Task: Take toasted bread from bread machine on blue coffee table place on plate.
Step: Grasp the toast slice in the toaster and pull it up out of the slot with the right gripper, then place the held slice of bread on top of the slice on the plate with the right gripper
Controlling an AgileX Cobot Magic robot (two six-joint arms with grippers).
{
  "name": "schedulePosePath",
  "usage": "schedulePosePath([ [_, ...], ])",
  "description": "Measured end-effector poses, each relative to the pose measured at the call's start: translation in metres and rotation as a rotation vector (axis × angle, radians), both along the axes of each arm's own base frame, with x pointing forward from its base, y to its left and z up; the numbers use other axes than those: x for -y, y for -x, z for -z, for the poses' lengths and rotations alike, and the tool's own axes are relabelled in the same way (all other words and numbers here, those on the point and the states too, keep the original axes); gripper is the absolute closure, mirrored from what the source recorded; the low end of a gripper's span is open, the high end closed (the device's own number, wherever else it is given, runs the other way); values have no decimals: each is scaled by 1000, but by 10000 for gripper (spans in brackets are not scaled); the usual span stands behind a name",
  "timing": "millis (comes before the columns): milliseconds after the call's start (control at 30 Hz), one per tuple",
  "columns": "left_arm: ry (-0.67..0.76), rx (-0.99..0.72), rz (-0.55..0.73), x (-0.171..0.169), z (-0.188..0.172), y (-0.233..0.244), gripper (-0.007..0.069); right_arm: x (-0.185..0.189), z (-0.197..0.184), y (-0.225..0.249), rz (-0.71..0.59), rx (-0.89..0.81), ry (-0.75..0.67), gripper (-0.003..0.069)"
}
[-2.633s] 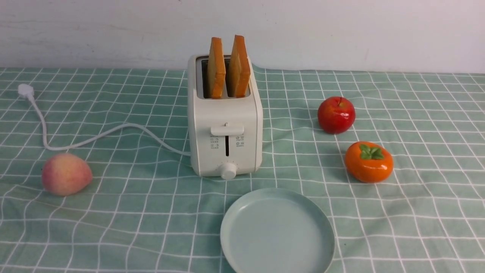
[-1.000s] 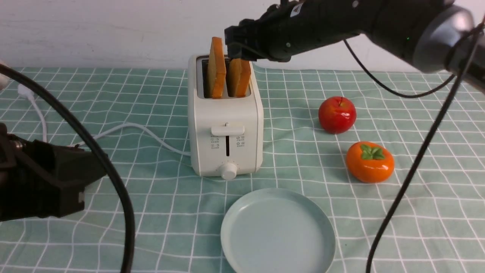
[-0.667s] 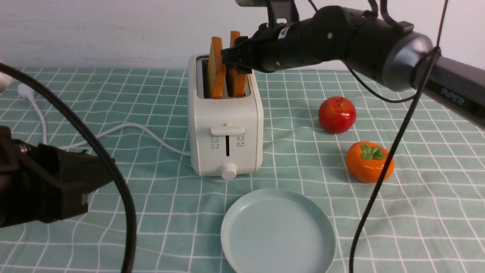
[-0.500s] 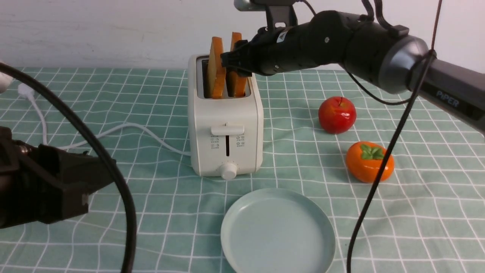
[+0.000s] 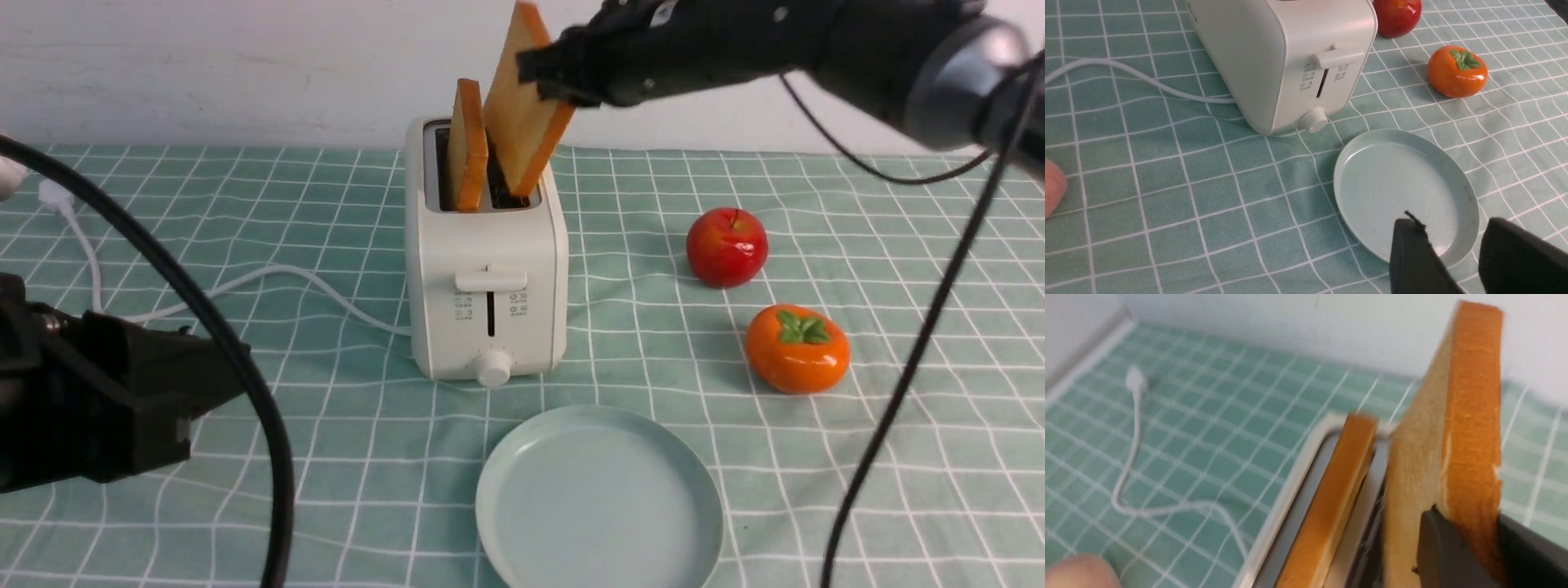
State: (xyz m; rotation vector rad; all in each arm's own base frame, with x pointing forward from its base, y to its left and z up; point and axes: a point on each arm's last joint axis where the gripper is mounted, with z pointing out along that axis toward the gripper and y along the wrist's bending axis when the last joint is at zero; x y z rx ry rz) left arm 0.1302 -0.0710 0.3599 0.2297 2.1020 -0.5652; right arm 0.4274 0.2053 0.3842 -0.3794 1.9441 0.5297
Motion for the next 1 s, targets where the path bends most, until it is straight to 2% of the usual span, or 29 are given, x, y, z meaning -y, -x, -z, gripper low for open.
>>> schedulePosePath([
  [133, 0, -1, 1, 0, 0, 0, 388, 46, -63, 38, 28, 41, 20, 559],
  [200, -1, -1, 2, 0, 0, 0, 388, 63, -75, 50, 39, 21, 56, 559],
  [300, -1, -1, 2, 0, 0, 0, 388, 101, -83, 83, 45, -169, 204, 559],
  [400, -1, -1, 2, 0, 0, 0, 388, 114, -65, 89, 33, -346, 253, 559],
  [500, -2, -4, 2, 0, 0, 0, 388, 111, -34, 86, -5, -483, 218, 559],
  [600, -3, -5, 3, 0, 0, 0, 388, 85, 28, 88, -176, -719, 87, 559],
  [667, -3, -5, 3, 0, 0, 0, 388, 70, 46, 94, -272, -777, 21, 559],
  [700, 3, -8, 4, 0, 0, 1, 388, 54, 66, 102, -386, -829, -66, 559],
  [833, 24, -26, 9, 2, 1, 1, 388, 32, 92, 118, -563, -841, -231, 559],
  [1000, 27, -38, 13, 2, 1, 2, 388, 30, 115, 118, -580, -787, -264, 559],
])
